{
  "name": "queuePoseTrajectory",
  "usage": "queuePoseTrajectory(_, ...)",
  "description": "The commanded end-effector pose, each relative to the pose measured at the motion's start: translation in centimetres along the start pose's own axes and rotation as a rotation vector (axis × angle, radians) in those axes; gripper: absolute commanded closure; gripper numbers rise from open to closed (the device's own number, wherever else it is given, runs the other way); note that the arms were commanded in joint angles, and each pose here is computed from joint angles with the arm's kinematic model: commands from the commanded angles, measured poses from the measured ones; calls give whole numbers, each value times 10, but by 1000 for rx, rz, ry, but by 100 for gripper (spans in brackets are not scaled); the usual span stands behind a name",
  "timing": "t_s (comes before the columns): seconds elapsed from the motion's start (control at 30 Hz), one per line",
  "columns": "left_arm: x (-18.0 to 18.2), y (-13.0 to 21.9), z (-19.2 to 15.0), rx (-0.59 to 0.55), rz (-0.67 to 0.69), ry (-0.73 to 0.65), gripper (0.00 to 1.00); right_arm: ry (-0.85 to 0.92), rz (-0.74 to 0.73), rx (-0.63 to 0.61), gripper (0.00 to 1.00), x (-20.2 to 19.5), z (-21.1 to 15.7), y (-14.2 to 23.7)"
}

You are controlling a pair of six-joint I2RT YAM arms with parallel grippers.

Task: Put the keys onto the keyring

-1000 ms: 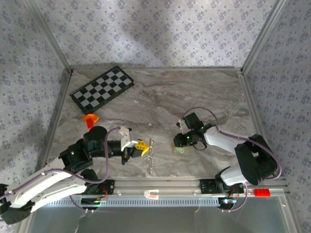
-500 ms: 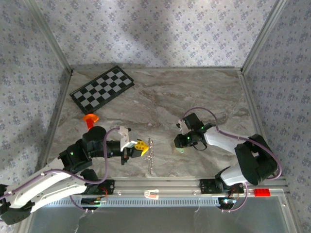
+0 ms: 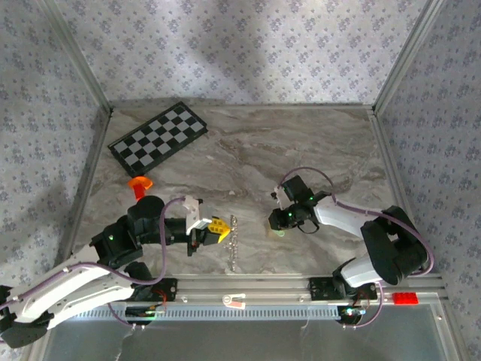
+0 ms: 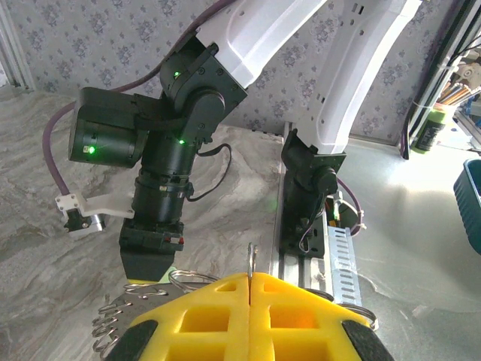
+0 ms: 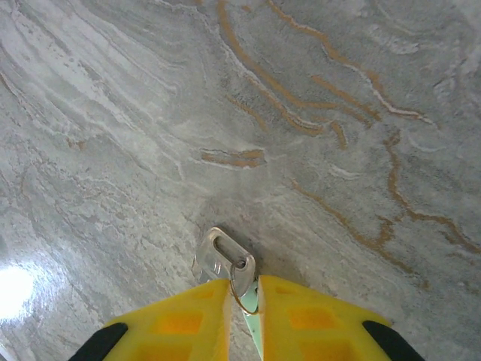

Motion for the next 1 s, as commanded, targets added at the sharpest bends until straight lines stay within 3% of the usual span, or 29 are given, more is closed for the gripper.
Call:
queuePoseTrajectory(0.0, -2, 5, 13, -77, -10, -28, 100, 15, 8, 22, 83, 1, -2, -3)
queuePoseTrajectory(0.43, -4, 9, 15, -87, -5, -34, 100, 20, -12, 25, 86, 0, -2, -2)
queuePoseTrajectory(0.97, -5, 12, 16, -92, -2, -38, 100, 28, -21, 17, 83, 0, 0, -3)
Point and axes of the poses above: each hand's point on the last joint's axis, 136 mm out from that joint toward the fingers, its own y axis back along the fingers, its own x axis along the line the jaws close on, z = x × y, the point moved 10 cm from there along y, back along the fingers, and after that the axes turned 13 degrees about -y, right-handed, at the moved point
